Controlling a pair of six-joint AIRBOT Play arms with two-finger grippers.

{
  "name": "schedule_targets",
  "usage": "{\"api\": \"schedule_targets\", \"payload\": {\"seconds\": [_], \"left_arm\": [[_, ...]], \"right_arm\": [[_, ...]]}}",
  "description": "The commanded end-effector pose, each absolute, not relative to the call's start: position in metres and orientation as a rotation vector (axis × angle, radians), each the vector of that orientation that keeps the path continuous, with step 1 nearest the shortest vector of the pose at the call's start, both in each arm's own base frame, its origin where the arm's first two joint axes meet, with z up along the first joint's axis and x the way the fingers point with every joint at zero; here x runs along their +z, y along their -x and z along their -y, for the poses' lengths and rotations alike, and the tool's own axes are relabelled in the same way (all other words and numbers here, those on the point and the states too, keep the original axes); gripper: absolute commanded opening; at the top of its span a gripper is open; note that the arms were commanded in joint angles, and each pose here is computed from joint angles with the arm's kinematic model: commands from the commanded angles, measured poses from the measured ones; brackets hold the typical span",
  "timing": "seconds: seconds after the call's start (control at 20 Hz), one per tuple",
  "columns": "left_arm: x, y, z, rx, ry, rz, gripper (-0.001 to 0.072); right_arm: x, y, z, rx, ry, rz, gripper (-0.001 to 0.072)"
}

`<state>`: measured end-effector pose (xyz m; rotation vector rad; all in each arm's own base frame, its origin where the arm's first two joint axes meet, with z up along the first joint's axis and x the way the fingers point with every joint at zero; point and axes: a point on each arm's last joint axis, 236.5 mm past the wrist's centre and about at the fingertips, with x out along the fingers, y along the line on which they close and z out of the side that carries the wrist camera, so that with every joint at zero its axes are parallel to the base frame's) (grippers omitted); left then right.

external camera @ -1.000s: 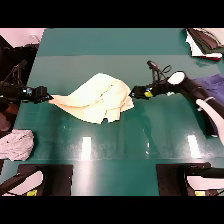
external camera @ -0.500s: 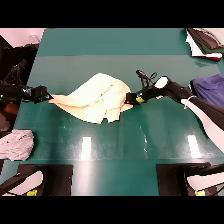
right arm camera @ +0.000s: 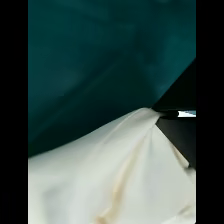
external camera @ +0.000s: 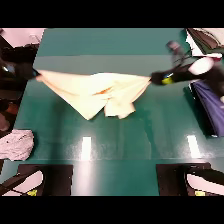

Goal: Fold the shirts.

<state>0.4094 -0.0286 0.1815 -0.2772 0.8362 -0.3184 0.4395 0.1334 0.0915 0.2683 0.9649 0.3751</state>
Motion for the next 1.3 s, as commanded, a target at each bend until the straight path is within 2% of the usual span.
{"api": "schedule_targets", "payload": {"seconds": [0.0,0.15,0.3,0.5,0.65,0.8,0.9,1.05,1.25], "left_arm": [[0.301,-0.411,0.031,-0.33,0.197,-0.59,0.002],[0.412,-0.381,0.042,-0.345,0.098,-0.333,0.002],[0.493,-0.329,0.055,-0.345,0.034,-0.124,0.002],[0.543,-0.262,0.068,-0.334,-0.011,0.055,0.002],[0.563,-0.225,0.076,-0.331,-0.034,0.137,0.002],[0.573,-0.202,0.088,-0.362,-0.039,0.178,0.002],[0.567,-0.204,0.091,-0.379,-0.036,0.156,0.002],[0.508,-0.249,0.079,-0.369,0.024,-0.047,0.002],[0.353,-0.331,0.061,-0.381,0.186,-0.499,0.002]], "right_arm": [[0.225,-0.435,-0.059,0.255,-0.235,-0.694,0.0017],[0.35,-0.406,-0.037,0.219,-0.19,-0.406,0.0017],[0.446,-0.353,-0.031,0.2,-0.132,-0.173,0.0017],[0.518,-0.288,-0.026,0.155,-0.064,0.008,0.0017],[0.545,-0.254,-0.019,0.104,-0.024,0.069,0.0017],[0.553,-0.241,-0.006,0.035,0.005,0.08,0.0017],[0.547,-0.243,0.001,0.006,0.006,0.056,0.0017],[0.501,-0.277,0.004,0.045,-0.032,-0.105,0.0017],[0.367,-0.357,-0.011,0.173,-0.082,-0.552,0.0016]]}}
